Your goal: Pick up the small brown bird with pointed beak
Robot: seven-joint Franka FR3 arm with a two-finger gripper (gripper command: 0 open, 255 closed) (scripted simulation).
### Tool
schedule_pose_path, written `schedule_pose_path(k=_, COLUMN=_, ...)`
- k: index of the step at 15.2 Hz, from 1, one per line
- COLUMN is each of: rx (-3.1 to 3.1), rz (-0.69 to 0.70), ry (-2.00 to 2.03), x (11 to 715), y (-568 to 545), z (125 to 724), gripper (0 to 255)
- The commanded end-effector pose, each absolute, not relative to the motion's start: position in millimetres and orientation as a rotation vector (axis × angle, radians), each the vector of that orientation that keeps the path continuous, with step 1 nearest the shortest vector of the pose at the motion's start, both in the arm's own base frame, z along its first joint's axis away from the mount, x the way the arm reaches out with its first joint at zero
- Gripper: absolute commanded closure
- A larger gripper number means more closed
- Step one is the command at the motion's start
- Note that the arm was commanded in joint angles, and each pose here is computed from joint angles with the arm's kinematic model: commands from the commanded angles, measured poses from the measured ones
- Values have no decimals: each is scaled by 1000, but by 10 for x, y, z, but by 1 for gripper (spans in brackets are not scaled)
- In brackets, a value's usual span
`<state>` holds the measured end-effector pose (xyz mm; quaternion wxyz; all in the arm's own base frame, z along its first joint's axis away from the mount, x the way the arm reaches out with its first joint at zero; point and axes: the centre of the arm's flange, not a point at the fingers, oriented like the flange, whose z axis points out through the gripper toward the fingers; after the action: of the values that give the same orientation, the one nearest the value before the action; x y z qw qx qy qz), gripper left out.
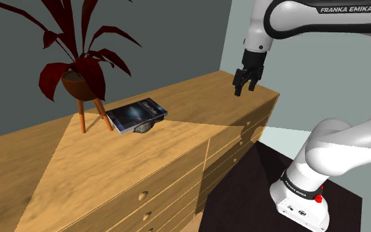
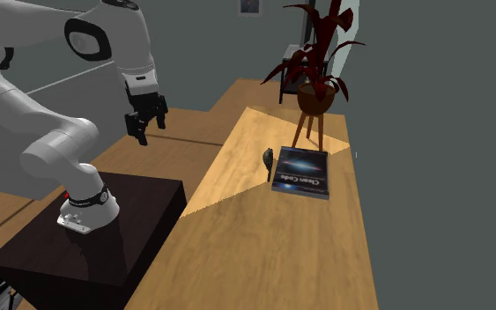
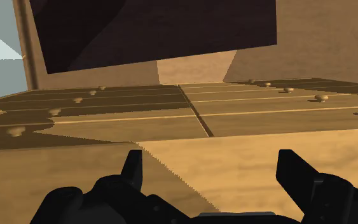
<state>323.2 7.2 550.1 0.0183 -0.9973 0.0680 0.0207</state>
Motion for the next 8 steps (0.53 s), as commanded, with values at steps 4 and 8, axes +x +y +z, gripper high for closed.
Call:
schedule_pose_path(k=4, rx=-3063, rz=65, ry=336, x=3409, y=331, z=5310, gripper=0)
schedule_pose_path(k=8, rx=-3010, rz=65, ry=499, x=3678, y=657, z=5064, gripper=0)
